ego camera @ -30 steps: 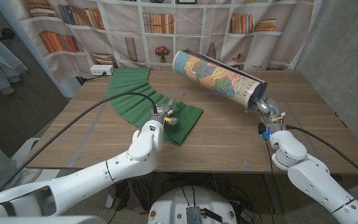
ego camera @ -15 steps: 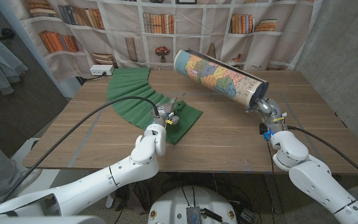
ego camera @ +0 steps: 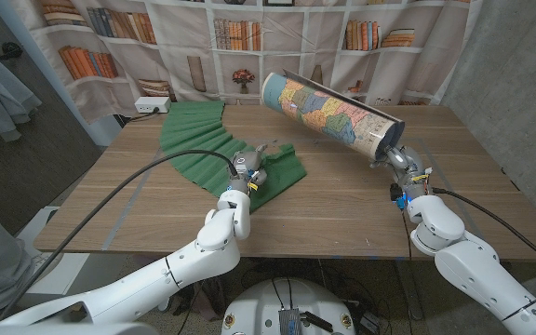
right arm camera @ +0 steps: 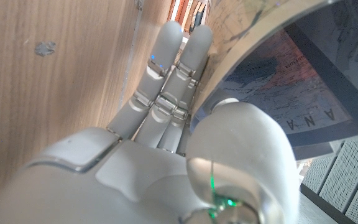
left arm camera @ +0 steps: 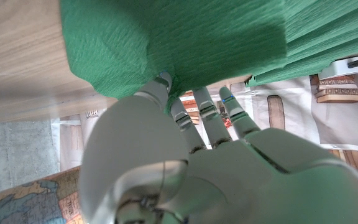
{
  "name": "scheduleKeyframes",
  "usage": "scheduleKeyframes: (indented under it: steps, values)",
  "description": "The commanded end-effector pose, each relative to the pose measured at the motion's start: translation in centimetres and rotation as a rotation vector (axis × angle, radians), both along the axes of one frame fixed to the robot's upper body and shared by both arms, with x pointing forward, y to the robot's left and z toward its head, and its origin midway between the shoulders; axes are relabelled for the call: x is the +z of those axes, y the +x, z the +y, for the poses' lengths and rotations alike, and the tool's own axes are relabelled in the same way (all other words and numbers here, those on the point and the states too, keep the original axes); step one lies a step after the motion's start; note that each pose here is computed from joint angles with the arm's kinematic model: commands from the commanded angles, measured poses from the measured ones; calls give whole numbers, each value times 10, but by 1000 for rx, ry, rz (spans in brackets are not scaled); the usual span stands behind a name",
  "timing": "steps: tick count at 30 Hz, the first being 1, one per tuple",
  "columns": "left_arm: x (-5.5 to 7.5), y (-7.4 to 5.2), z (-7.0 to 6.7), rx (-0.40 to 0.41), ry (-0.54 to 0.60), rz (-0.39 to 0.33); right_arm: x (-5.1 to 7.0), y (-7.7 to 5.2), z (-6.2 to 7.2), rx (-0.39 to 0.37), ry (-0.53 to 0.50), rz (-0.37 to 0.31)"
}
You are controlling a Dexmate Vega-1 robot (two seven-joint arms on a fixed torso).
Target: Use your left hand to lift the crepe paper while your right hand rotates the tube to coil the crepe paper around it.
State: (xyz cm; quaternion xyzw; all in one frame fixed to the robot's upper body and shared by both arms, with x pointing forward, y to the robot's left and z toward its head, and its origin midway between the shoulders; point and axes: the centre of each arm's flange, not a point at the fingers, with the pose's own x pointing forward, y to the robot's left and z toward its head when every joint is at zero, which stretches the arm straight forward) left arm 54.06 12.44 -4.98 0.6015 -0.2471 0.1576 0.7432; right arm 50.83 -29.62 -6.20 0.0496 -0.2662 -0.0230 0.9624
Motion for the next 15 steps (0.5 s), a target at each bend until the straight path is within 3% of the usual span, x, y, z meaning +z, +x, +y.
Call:
scheduleKeyframes:
  steps: [1, 15]
  values:
    - [-6, -7, 16, -24, -90, -78, 0, -1, -1, 1, 5, 3]
    - [-9, -10, 26, -85, -143, -147, 2, -1, 1, 7, 12, 2]
